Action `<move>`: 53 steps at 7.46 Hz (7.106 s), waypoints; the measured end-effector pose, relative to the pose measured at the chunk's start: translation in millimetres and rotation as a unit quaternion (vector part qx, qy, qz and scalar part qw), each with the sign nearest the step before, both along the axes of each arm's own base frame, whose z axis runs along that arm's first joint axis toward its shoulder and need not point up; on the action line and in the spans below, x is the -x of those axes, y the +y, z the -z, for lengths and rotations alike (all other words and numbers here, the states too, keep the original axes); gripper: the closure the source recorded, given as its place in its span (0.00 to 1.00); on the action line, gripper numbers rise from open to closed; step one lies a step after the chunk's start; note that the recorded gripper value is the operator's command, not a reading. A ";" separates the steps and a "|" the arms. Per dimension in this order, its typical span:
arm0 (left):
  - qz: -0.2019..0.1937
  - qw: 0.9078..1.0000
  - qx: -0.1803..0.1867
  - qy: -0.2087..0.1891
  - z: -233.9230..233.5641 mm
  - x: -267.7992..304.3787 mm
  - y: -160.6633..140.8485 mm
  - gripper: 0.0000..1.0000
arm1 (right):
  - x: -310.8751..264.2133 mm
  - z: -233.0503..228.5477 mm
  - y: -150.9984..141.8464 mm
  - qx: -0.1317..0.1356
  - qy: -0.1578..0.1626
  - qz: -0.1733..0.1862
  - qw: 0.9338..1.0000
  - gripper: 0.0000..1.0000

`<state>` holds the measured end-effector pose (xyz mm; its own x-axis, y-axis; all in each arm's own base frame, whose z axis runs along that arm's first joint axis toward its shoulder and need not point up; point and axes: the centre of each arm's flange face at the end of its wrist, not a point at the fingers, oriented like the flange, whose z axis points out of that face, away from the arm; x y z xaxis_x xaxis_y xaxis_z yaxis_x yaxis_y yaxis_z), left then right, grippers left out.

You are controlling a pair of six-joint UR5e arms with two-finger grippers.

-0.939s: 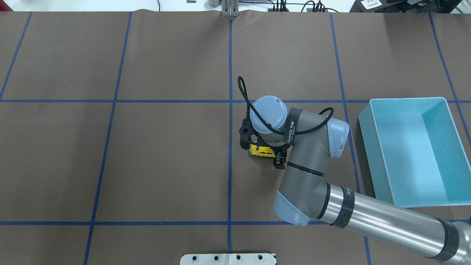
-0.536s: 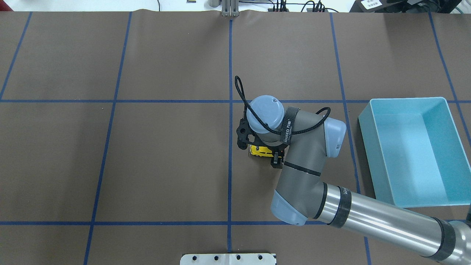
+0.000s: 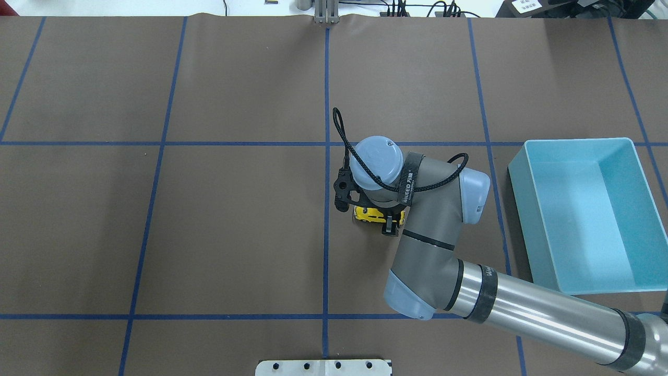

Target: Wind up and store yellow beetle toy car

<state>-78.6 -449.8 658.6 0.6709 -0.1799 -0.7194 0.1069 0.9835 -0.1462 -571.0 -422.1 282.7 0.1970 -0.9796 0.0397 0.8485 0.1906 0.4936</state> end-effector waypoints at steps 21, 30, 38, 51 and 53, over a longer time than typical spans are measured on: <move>0.000 1.000 0.001 -0.002 -0.5 0.3 0.1 0.00 | -389.8 -235.9 41.9 0.010 -0.052 -0.006 0.999 0.00; -0.003 1.000 0.001 -0.027 -3.8 3.8 0.3 0.00 | -573.9 -298.4 -65.6 0.211 -0.088 -0.271 0.935 0.00; -0.004 1.000 0.003 -0.028 -6.7 3.2 0.7 0.00 | -642.5 -362.0 -26.3 0.419 -0.077 -0.575 0.699 0.00; -0.005 1.000 0.005 -0.028 -9.1 2.9 0.3 0.00 | -647.9 -362.4 -20.5 0.425 -0.088 -0.574 0.694 0.00; -0.005 1.000 0.006 -0.028 -9.2 2.7 0.3 0.00 | -647.2 -361.9 -20.5 0.429 -0.092 -0.572 0.693 0.00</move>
